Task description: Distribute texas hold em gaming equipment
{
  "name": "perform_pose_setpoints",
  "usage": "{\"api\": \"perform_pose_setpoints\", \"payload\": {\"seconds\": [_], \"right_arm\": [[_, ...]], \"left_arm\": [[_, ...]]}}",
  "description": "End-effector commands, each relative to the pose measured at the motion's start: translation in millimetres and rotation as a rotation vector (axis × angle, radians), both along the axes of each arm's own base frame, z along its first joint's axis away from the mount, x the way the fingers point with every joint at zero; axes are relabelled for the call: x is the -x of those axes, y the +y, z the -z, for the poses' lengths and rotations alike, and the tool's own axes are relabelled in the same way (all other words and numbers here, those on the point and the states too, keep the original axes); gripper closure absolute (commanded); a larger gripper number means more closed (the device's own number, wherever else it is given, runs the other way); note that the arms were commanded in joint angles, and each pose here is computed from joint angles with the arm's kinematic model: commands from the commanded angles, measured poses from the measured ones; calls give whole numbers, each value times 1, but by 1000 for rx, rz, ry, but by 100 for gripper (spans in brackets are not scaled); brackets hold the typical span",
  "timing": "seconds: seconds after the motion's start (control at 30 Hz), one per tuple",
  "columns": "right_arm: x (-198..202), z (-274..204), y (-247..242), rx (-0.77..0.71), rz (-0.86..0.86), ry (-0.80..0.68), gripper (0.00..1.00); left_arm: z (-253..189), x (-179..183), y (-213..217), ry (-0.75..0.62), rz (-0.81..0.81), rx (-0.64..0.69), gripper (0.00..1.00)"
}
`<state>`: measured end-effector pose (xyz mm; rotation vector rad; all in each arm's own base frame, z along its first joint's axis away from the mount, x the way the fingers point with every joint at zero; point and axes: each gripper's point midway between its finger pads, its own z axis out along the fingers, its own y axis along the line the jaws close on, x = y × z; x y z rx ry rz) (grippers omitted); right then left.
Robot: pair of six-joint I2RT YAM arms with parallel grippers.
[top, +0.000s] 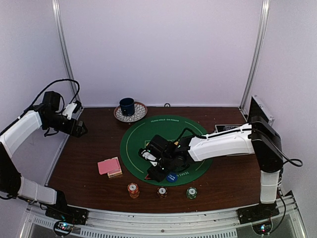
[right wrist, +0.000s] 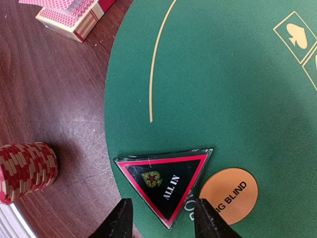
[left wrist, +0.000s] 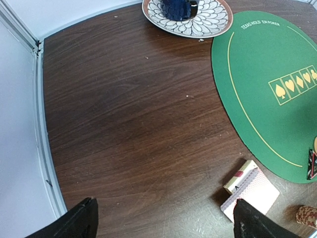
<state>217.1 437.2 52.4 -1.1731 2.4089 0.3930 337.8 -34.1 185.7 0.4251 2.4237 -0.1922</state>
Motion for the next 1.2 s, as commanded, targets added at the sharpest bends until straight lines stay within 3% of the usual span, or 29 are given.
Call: {"api": "perform_pose_setpoints", "payload": {"seconds": [0.0, 0.13, 0.63, 0.83, 0.97, 1.17], "right_arm": [[1, 9, 1, 37, -12, -10, 57], [2, 14, -1, 52, -21, 1, 65], [-1, 26, 5, 89, -35, -6, 78], [-7, 29, 9, 107, -31, -21, 69], [-14, 29, 9, 112, -10, -50, 69], [-18, -1, 3, 79, 21, -110, 59]], "left_arm": [[-19, -1, -2, -47, 11, 16, 3], [-22, 0, -3, -49, 12, 23, 2], [-33, -1, -5, -59, 17, 38, 3], [-40, -1, -7, -65, 21, 47, 2], [-40, -2, -8, -64, 21, 53, 2], [-40, -1, -8, -63, 24, 56, 2]]}}
